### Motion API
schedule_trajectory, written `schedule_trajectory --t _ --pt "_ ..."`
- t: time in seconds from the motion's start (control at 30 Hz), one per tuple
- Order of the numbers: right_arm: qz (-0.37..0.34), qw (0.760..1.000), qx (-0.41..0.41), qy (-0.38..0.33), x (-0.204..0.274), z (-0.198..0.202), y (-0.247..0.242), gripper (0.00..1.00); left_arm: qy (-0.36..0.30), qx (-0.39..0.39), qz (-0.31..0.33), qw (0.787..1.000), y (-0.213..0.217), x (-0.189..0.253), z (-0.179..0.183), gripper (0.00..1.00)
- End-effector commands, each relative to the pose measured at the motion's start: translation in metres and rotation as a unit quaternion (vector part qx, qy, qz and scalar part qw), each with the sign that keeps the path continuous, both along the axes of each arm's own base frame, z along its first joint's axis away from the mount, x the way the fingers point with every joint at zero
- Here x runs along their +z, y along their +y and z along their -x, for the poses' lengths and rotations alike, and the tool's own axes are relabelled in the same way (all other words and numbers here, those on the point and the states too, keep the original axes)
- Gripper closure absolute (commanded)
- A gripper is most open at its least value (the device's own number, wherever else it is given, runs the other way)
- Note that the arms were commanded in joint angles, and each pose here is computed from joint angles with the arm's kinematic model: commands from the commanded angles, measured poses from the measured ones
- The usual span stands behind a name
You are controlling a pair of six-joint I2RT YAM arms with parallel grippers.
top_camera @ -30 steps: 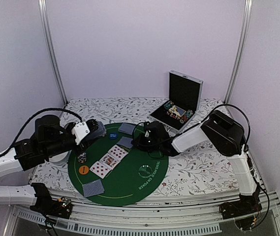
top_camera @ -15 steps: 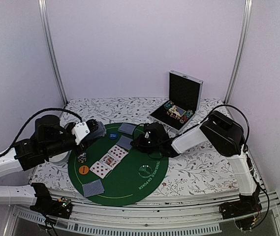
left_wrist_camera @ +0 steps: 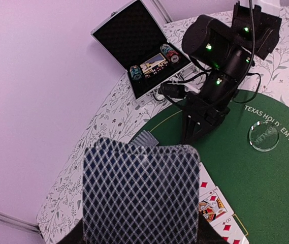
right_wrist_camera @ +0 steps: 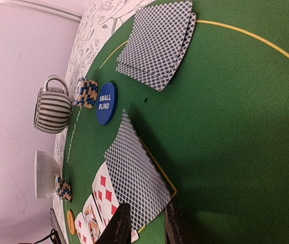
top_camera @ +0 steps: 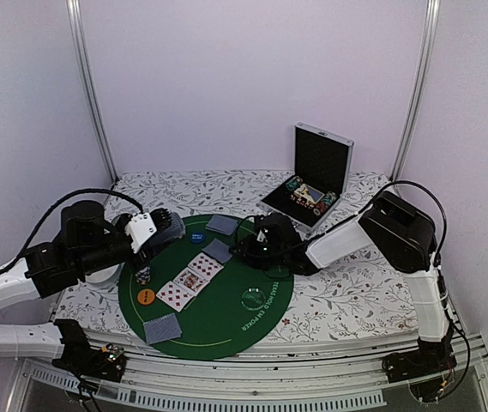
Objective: Distribute texas hold em gaming equipment
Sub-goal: Place the poker card in the community card area, then pick up the poker card from the face-down deck piles.
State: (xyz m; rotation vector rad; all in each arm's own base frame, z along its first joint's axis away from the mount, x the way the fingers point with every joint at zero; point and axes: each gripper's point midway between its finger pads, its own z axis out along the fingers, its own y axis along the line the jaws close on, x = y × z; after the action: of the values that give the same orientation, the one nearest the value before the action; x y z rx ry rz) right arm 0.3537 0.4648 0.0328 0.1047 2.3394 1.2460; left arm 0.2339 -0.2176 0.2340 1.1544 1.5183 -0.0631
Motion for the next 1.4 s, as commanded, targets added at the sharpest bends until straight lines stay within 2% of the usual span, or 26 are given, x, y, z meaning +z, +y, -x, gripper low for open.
schedule_trajectory --t 0.0,0.1,0.13,0.17,0.2,0.23,0.33,0.43,0.5,0.57,1.0,1.13,1.27,1.37 --pt "0.004 0.999 0.000 -0.037 0.039 0.005 -0.007 0.65 -0.010 -0.005 0.016 1.000 -0.004 0.012 0.000 0.55" --pt "0.040 0.996 -0.017 -0.073 0.057 0.002 -0.026 0.42 -0.010 -0.006 0.016 1.000 -0.004 0.012 0.001 0.55" --pt "0.052 0.993 -0.017 -0.103 0.070 0.000 -0.030 0.28 -0.010 -0.006 0.016 1.000 -0.004 0.012 0.001 0.55" --pt "0.055 0.990 -0.017 -0.129 0.087 -0.001 -0.034 0.07 -0.011 -0.007 0.016 1.000 -0.004 0.012 0.001 0.55" --pt "0.060 0.985 -0.007 -0.162 0.103 -0.001 -0.035 0.00 -0.011 -0.008 0.016 1.000 -0.004 0.012 0.001 0.55" --pt "0.056 0.980 0.008 -0.193 0.124 0.001 -0.032 0.01 -0.011 -0.010 0.016 1.000 -0.005 0.012 0.002 0.55" --pt "0.034 0.941 0.114 -0.316 0.188 0.023 -0.014 0.01 -0.011 -0.011 0.015 1.000 -0.005 0.012 0.002 0.55" --pt "-0.037 0.870 0.261 -0.417 0.245 0.073 0.010 0.01 -0.011 -0.011 0.014 1.000 -0.005 0.012 0.002 0.55" --pt "-0.070 0.838 0.327 -0.432 0.257 0.098 0.023 0.01 -0.010 -0.012 0.013 1.000 -0.005 0.011 0.002 0.55" --pt "-0.087 0.825 0.361 -0.425 0.258 0.110 0.034 0.01 -0.010 -0.012 0.013 1.000 -0.005 0.011 0.002 0.55" --pt "-0.077 0.816 0.419 -0.392 0.232 0.121 0.096 0.01 -0.007 -0.018 0.013 1.000 -0.007 0.009 0.003 0.55" --pt "-0.074 0.830 0.415 -0.364 0.222 0.113 0.108 0.01 -0.007 -0.019 0.013 1.000 -0.007 0.009 0.004 0.55" --pt "-0.033 0.854 0.409 -0.319 0.197 0.101 0.113 0.01 -0.007 -0.020 0.015 1.000 -0.007 0.010 0.004 0.55" --pt "-0.014 0.863 0.401 -0.307 0.190 0.095 0.110 0.03 -0.008 -0.020 0.015 1.000 -0.007 0.010 0.004 0.56"
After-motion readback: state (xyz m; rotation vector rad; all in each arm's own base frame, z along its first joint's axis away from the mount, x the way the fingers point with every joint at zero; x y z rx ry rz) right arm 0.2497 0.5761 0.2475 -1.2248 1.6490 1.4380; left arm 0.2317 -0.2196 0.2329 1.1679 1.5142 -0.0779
